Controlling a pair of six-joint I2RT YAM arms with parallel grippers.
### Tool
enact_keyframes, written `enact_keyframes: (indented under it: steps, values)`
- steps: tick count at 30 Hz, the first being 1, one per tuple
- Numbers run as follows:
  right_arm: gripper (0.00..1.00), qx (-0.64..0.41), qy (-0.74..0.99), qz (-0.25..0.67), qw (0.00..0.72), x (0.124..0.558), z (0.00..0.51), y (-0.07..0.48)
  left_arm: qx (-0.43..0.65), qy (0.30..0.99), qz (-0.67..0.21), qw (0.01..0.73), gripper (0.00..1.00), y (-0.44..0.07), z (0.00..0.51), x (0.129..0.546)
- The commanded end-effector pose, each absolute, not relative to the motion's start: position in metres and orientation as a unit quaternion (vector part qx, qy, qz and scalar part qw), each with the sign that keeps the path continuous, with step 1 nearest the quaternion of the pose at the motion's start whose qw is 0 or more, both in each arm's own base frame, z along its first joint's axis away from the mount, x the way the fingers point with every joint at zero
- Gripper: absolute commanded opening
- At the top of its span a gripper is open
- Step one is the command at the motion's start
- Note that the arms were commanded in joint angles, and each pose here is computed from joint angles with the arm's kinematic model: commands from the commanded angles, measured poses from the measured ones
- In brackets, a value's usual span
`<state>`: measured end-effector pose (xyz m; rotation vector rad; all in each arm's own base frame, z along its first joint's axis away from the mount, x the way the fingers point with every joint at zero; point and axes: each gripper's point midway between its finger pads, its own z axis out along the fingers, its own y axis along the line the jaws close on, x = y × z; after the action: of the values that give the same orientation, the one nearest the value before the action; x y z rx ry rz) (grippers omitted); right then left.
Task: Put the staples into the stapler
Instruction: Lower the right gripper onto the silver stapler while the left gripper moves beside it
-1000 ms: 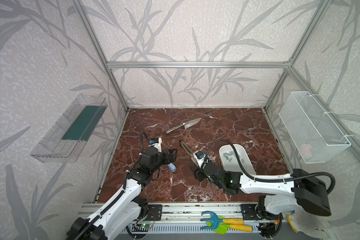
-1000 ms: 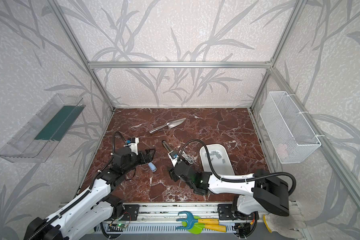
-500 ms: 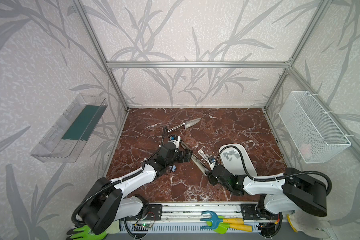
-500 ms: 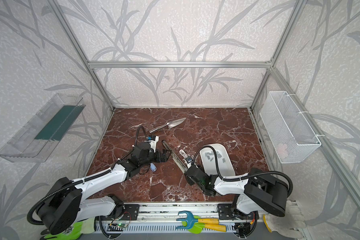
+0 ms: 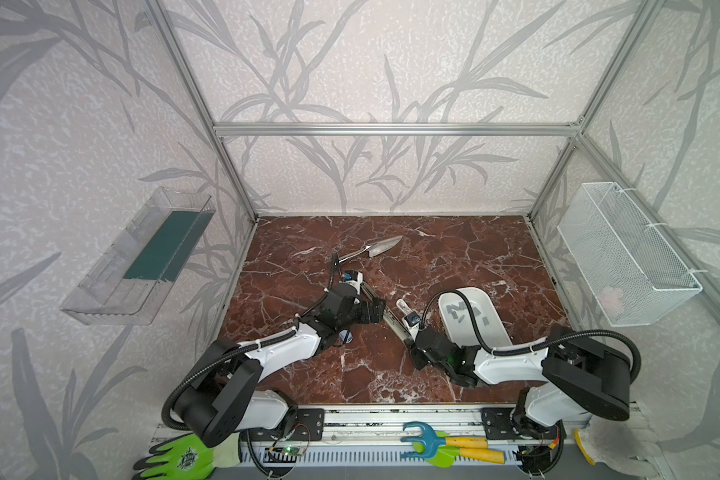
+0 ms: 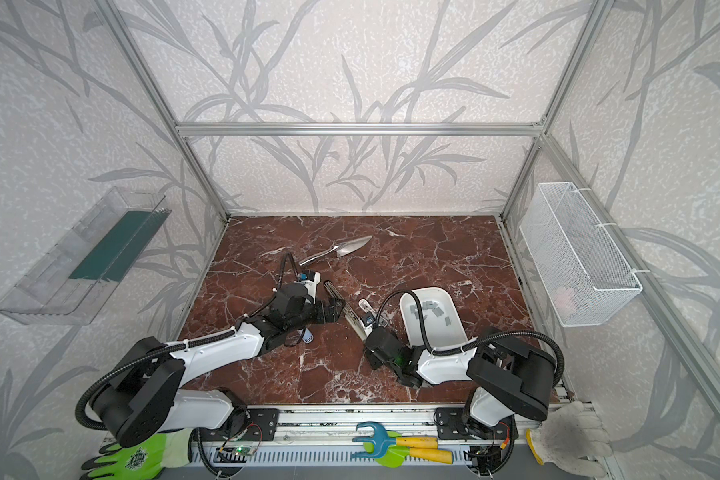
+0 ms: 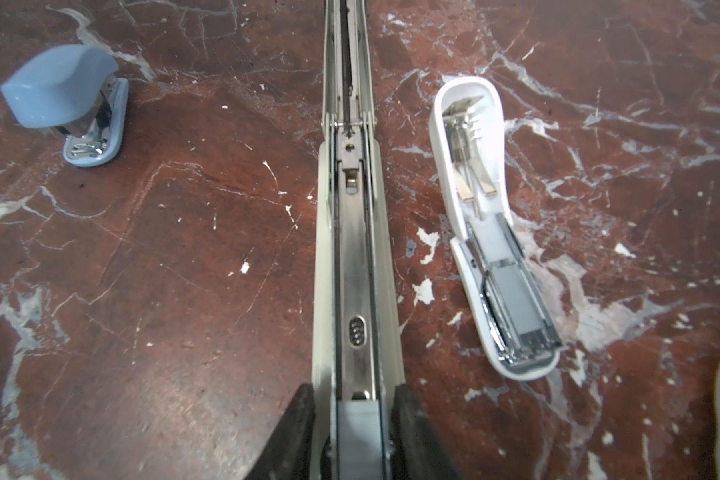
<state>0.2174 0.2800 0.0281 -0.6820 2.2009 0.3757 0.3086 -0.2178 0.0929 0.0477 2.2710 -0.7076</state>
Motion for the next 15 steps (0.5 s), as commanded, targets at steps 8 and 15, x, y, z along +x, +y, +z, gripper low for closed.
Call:
enact_keyframes:
  steps: [8,15]
  values:
    - [0.2,-0.269,0.863,0.147,0.402,0.224,0.028,0.287,-0.027,0.882,-0.282,0.377,0.96,-0.22,0.085,0.322]
    - [0.1,-0.275,0.857,0.162,0.404,0.222,0.032,0.291,-0.064,0.885,-0.283,0.364,0.95,-0.221,0.068,0.329]
